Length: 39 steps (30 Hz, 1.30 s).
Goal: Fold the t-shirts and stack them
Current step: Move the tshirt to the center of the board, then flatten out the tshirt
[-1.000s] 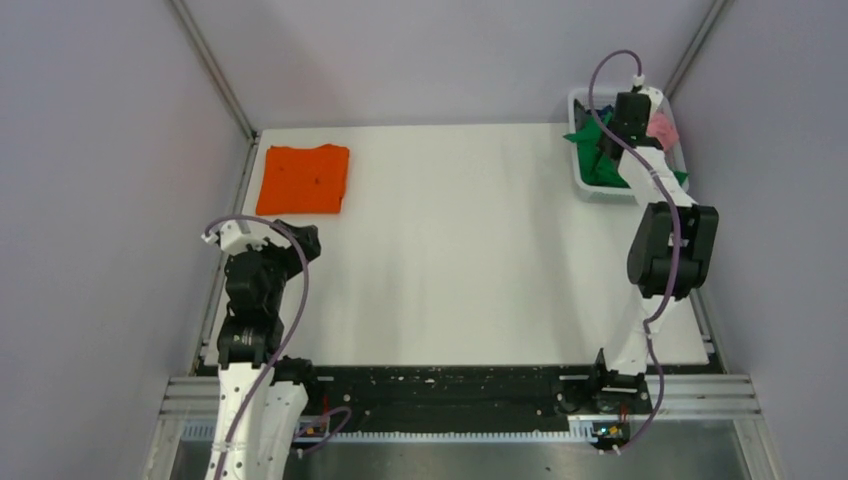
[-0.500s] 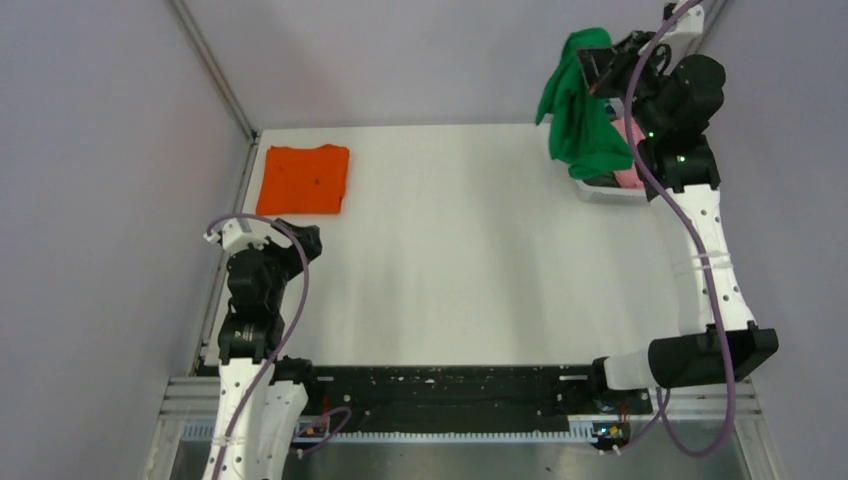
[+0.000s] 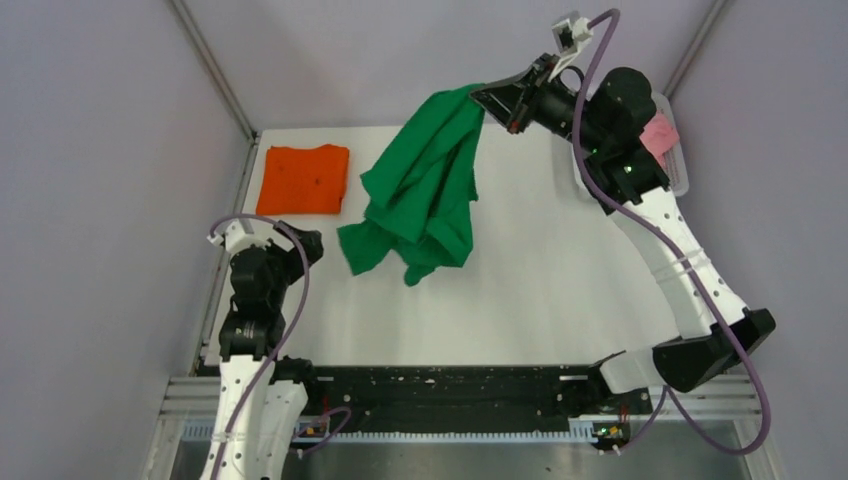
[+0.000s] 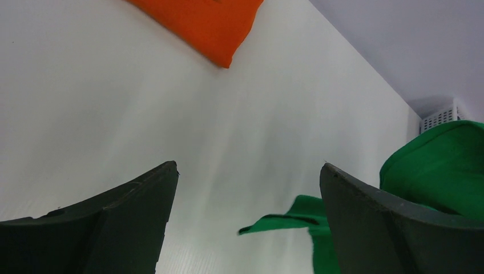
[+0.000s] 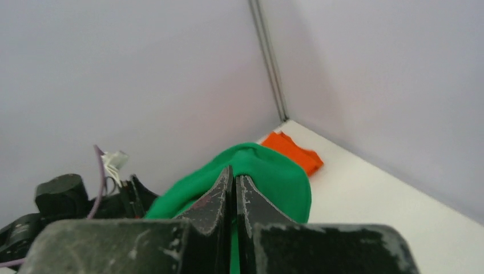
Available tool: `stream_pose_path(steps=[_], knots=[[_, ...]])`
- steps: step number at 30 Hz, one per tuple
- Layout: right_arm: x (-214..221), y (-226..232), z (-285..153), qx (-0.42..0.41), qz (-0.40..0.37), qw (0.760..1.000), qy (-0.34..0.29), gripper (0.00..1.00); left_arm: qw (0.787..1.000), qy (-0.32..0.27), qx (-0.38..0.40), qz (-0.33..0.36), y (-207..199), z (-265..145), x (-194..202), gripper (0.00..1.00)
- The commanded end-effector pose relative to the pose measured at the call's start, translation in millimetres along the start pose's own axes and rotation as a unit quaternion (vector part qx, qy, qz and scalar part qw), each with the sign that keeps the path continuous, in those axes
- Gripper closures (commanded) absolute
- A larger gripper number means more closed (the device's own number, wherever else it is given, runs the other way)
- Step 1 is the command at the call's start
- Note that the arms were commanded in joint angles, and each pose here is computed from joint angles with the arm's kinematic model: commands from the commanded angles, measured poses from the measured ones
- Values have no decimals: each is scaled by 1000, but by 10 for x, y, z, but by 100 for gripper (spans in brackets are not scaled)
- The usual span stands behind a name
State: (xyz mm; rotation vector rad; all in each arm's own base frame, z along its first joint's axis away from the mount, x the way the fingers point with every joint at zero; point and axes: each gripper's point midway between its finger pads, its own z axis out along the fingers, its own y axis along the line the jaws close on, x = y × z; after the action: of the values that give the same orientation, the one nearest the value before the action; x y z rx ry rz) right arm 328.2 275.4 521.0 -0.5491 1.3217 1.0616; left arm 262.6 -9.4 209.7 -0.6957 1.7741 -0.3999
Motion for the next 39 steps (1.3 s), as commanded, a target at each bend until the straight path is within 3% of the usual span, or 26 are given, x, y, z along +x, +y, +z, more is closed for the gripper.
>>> stream_pose_path(steps=[1,5,7,8,9,11,13,14,16,22,26,28,34,39], knots=[[138,-383,-353,121,-1,992,-25,100,1000,1,-14,-7,35,1,-11,1],[1250,-1065,-1002,288,79,954,32,100,1000,19,-18,-13,53,36,68,1],[1936,-1389,-1497,384,112,913,77,100,999,39,-12,-11,24,64,128,1],[2290,-1559,-1813,441,127,882,105,97,999,53,-9,-9,9,78,173,2],[2554,-1693,-2129,500,139,845,126,87,997,73,-3,-7,-15,90,237,1],[2856,-1846,-2648,588,150,781,148,54,994,111,-2,-6,-22,115,365,2],[2855,-1873,-2830,618,143,759,144,9,988,156,-9,-9,17,160,540,1],[2812,-1856,-2825,614,137,765,141,2,984,179,-7,-13,21,165,635,1],[2666,-1803,-2708,586,126,791,125,1,973,229,9,-17,-6,157,839,1],[2608,-1242,-1889,359,100,915,155,1,944,329,0,-9,120,34,1440,2],[2873,-765,-1363,246,63,945,208,1,932,361,21,5,17,1,1747,1],[2982,-651,-1141,216,48,949,225,2,928,372,27,7,-38,26,1858,3],[3527,-647,-672,213,-33,916,338,5,923,383,12,18,-29,267,2056,9],[3971,-651,-341,206,-102,886,402,11,919,393,-16,20,34,440,2152,27]])
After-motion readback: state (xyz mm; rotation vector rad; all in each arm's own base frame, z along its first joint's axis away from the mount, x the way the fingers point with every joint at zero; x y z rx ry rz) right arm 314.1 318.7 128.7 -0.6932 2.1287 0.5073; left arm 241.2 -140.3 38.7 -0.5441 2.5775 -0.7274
